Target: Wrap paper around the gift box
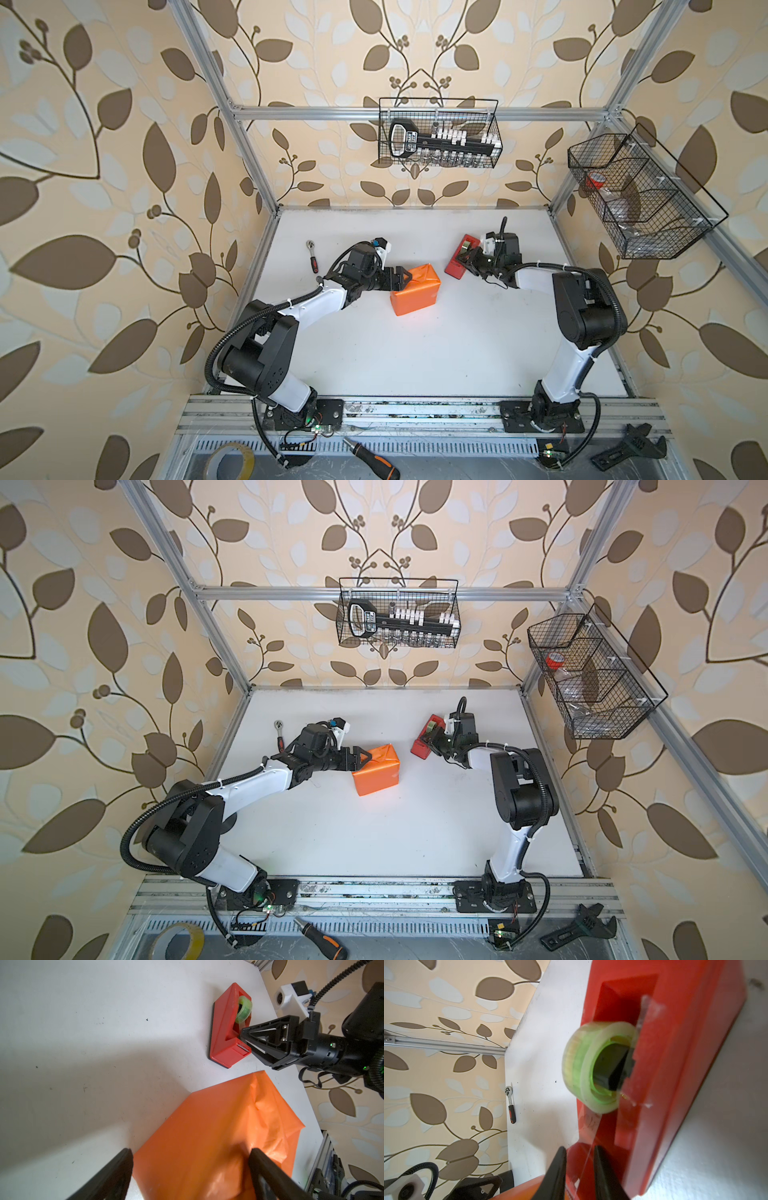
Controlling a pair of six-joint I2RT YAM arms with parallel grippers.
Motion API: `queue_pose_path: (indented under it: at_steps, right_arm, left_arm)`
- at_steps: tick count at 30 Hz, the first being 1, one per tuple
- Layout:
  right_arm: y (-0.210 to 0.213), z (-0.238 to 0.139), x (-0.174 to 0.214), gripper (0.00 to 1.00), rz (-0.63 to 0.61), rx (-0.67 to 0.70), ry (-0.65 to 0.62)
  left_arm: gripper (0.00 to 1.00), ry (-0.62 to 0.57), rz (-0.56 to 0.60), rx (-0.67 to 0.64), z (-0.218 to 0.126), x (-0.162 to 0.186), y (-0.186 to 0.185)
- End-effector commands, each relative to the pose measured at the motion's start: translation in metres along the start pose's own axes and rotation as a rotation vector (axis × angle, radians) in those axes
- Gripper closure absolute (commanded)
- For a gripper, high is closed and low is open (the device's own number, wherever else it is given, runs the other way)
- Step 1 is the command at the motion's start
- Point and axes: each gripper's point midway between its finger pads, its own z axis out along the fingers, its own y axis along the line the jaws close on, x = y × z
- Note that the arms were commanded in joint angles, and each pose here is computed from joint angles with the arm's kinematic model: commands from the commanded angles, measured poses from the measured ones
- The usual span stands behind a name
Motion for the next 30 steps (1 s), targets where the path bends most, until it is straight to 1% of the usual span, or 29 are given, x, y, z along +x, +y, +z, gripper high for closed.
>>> queue_pose_path:
  at_steps: [1, 8, 13, 16, 20, 25, 30]
  right_arm:
    - [-0.014, 0.007, 0.009, 0.77, 0.067, 0.013, 0.007]
    - [-0.013, 0.010, 0.012, 0.85, 0.113, -0.017, -0.008]
    - [-0.009, 0.012, 0.010, 0.88, 0.140, -0.045, -0.014]
    - [-0.004, 0.011, 0.007, 0.92, 0.148, -0.063, -0.024]
    - [0.009, 0.005, -0.001, 1.00, 0.153, -0.105, -0.053]
    - [0.035, -0.005, -0.014, 1.00, 0.178, -0.220, -0.088]
    - [0.051, -0.014, -0.017, 1.00, 0.201, -0.285, -0.107]
  left_arm:
    - [0.12, 0.113, -0.027, -0.075, 0.002, 0.037, 0.024]
    - [0.12, 0.111, -0.026, -0.075, 0.002, 0.037, 0.023]
    - [0.13, 0.110, -0.026, -0.075, 0.001, 0.037, 0.023]
    - [0.13, 0.109, -0.026, -0.075, 0.001, 0.037, 0.023]
    - [0.13, 0.110, -0.026, -0.074, 0.001, 0.037, 0.023]
    - [0.14, 0.112, -0.025, -0.078, 0.001, 0.038, 0.024]
    - [0.14, 0.111, -0.023, -0.085, 0.001, 0.038, 0.025]
